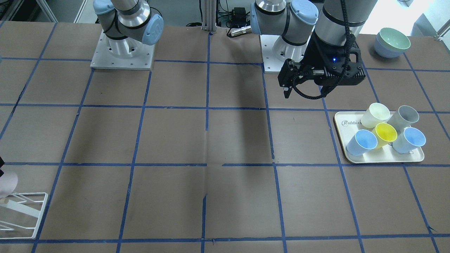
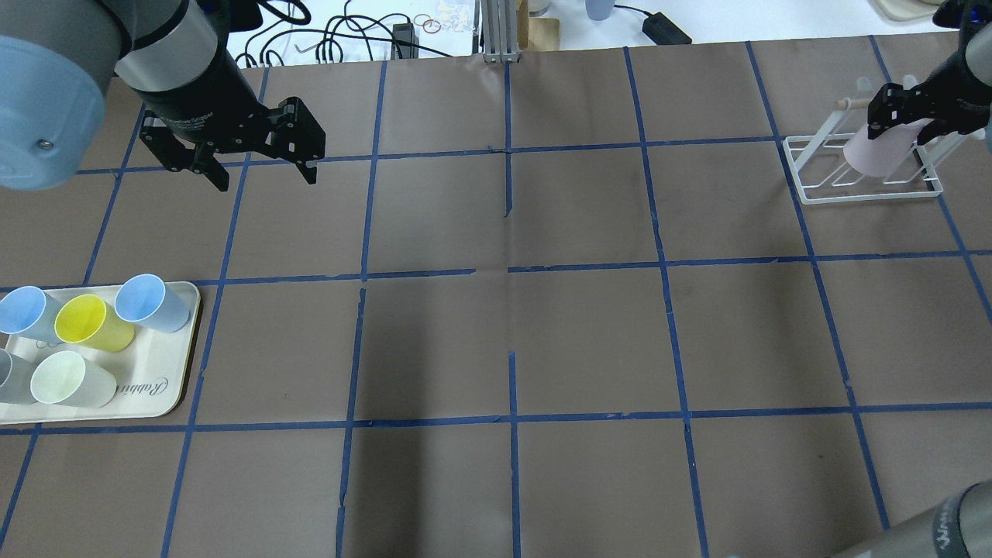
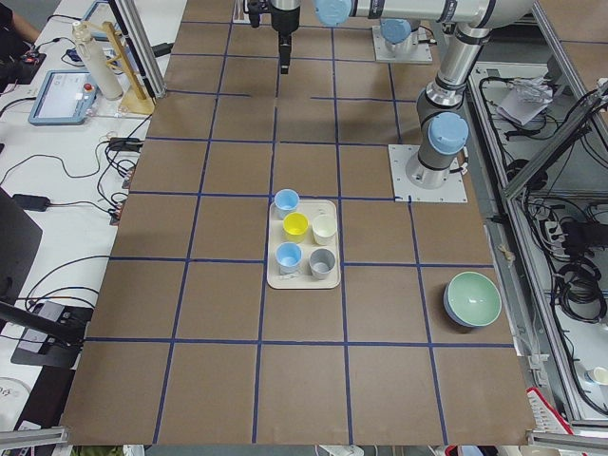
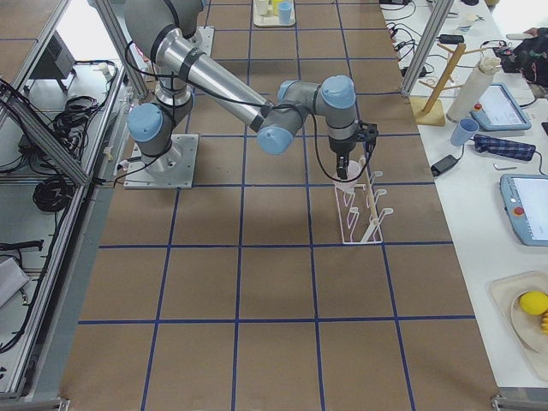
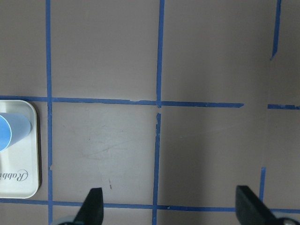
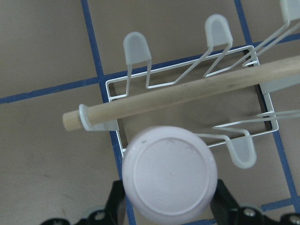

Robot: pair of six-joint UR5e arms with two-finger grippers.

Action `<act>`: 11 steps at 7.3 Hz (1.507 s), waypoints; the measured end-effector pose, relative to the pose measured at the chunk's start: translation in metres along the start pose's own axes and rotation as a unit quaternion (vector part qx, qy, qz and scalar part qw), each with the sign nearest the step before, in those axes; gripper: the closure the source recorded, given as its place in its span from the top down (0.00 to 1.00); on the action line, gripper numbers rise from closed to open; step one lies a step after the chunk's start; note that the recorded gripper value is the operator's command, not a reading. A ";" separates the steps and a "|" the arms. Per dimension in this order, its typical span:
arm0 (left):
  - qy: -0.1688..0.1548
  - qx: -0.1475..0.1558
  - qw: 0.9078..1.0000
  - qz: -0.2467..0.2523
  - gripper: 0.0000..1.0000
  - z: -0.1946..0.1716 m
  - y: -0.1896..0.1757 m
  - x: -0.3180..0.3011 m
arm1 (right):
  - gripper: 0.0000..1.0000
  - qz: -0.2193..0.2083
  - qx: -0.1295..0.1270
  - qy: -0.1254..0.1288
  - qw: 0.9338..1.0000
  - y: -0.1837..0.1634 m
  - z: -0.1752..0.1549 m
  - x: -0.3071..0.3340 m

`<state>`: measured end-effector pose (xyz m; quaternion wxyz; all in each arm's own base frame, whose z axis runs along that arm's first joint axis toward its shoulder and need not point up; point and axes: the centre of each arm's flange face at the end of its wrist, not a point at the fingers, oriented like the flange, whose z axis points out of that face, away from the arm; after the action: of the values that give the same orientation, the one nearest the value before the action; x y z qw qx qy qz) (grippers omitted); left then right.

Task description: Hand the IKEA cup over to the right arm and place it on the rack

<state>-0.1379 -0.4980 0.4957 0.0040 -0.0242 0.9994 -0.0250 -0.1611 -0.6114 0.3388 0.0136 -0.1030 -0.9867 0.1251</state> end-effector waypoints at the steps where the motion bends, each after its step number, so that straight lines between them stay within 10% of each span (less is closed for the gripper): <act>1: 0.000 0.000 1.000 0.000 1.00 0.000 0.000 0.000 | 0.15 0.000 -0.003 -0.001 1.000 0.000 0.003 0.000; 3: 0.000 0.000 1.000 -0.001 1.00 0.000 0.000 -0.001 | 0.33 0.001 -0.011 -0.002 1.000 0.001 0.011 0.001; 5: 0.000 0.000 1.000 -0.002 1.00 0.000 0.000 -0.002 | 1.00 0.000 -0.019 -0.003 1.000 0.001 0.021 0.002; 11: -0.001 0.000 1.000 -0.002 1.00 0.000 -0.001 -0.002 | 1.00 -0.003 -0.055 -0.007 0.998 0.022 -0.046 -0.012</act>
<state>-0.1358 -0.4985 0.4958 0.0048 -0.0261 0.9993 -0.0251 -0.1430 -0.5816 0.3783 0.0012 -0.0996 -0.9924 0.0718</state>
